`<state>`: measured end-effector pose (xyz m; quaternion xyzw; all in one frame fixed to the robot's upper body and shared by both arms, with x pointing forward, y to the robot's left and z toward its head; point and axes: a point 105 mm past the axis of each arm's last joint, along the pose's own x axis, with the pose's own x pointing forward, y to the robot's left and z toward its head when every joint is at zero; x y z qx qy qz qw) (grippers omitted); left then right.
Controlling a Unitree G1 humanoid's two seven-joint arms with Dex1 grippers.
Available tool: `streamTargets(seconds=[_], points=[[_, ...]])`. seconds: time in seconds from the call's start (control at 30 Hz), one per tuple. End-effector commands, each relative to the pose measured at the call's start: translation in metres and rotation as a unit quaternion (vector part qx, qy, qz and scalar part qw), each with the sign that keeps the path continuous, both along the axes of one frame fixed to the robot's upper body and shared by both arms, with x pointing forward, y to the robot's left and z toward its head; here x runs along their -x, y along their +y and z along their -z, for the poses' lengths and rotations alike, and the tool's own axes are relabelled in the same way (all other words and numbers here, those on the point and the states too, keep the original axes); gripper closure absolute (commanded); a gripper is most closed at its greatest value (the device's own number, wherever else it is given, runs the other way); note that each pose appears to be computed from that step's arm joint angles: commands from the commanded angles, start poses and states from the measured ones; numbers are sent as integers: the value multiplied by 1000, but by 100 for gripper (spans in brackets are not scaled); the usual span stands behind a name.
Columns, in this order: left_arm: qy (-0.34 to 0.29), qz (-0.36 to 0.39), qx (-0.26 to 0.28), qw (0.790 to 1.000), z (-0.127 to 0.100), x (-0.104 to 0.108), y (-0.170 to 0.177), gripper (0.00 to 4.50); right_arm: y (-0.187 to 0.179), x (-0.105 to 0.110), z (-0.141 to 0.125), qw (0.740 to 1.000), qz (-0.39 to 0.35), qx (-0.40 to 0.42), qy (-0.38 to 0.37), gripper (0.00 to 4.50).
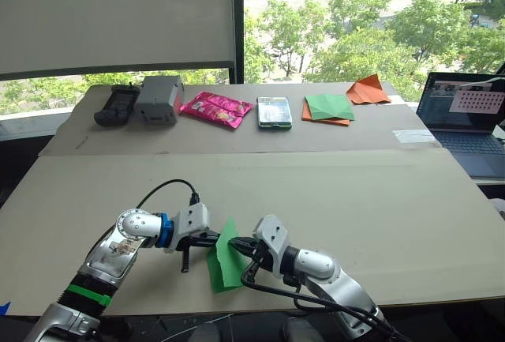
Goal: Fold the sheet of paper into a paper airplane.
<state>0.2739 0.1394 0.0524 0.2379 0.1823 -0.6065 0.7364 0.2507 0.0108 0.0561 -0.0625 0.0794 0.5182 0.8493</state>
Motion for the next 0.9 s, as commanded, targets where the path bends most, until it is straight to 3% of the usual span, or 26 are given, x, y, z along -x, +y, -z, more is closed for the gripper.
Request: streamTargets(seconds=[0.03, 0.27, 0.43, 0.63, 0.9], points=[[51, -5, -29, 998, 25, 11, 2, 448, 8, -2, 1, 1000, -11, 3, 1, 450], [53, -35, -31, 997, 24, 11, 15, 448, 2, 0, 18, 998, -10, 52, 21, 450], [40, -76, -26, 996, 7, 4, 35, 448, 0, 0, 23, 997, -12, 67, 33, 450], [47, -103, 20, 993, -23, 2, 43, 448, -2, -2, 26, 996, -11, 74, 37, 450], [73, -85, 98, 989, -38, 7, 15, 448, -3, -4, 26, 996, -10, 78, 37, 450]])
